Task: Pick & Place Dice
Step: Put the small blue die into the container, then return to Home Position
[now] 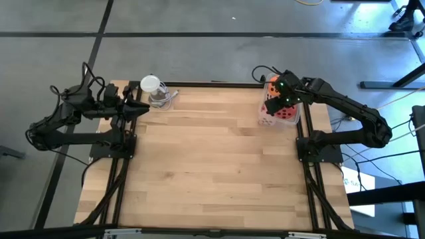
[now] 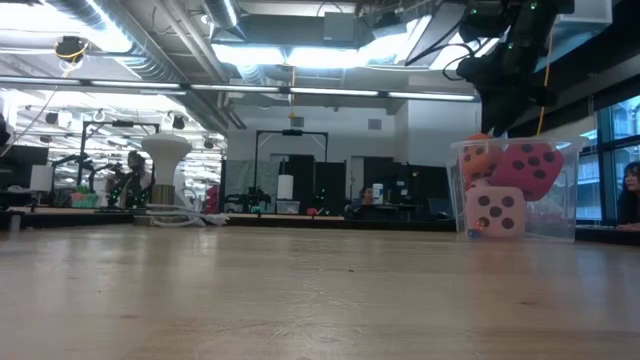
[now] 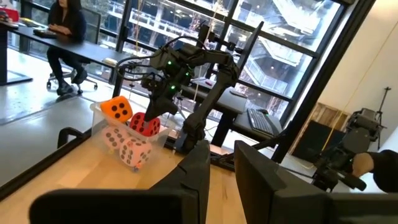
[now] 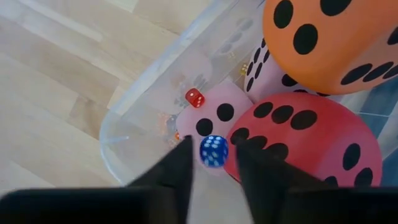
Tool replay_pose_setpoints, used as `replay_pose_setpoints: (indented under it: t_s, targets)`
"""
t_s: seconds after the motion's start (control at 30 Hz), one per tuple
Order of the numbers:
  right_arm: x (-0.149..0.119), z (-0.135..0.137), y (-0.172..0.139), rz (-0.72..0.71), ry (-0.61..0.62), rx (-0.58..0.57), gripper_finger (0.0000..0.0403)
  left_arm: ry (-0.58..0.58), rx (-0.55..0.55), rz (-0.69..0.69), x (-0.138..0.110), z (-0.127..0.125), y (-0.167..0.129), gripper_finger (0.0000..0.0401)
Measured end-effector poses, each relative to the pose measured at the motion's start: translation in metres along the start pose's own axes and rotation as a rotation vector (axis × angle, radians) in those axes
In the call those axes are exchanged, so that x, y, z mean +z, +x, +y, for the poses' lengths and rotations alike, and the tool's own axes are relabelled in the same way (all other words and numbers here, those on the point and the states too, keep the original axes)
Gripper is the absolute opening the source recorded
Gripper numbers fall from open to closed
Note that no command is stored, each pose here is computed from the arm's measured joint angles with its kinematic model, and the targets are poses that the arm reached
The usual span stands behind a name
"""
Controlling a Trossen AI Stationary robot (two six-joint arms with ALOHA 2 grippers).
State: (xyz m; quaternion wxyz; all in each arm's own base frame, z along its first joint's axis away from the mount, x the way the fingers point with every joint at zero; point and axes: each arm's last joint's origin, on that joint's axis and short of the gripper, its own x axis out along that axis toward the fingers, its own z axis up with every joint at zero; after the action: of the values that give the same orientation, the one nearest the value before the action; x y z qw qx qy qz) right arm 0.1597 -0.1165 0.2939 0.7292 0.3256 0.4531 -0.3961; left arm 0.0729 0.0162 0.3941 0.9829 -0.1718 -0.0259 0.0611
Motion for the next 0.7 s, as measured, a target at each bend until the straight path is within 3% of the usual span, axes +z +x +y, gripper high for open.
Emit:
replay_pose_setpoints:
  t_s: [0.17,0.3,0.5,0.7]
  targets:
    - [0.000,0.000,0.001,0.003,0.000,-0.003,0.0222,0.001,0.014,-0.005,0.000,0.000,0.000,0.0065]
    - [0.002,0.000,0.005,0.002,-0.002,-0.040,0.0279,0.001,0.018,-0.007,0.000,0.001,0.000,0.0065]
    - [0.004,0.002,0.010,0.023,-0.009,-0.048,0.0297,-0.001,0.007,-0.011,0.001,0.000,-0.001,0.0065]
    - [-0.009,0.004,-0.019,-0.078,-0.009,0.078,0.0282,-0.004,0.002,-0.052,0.000,-0.003,-0.024,0.0065]
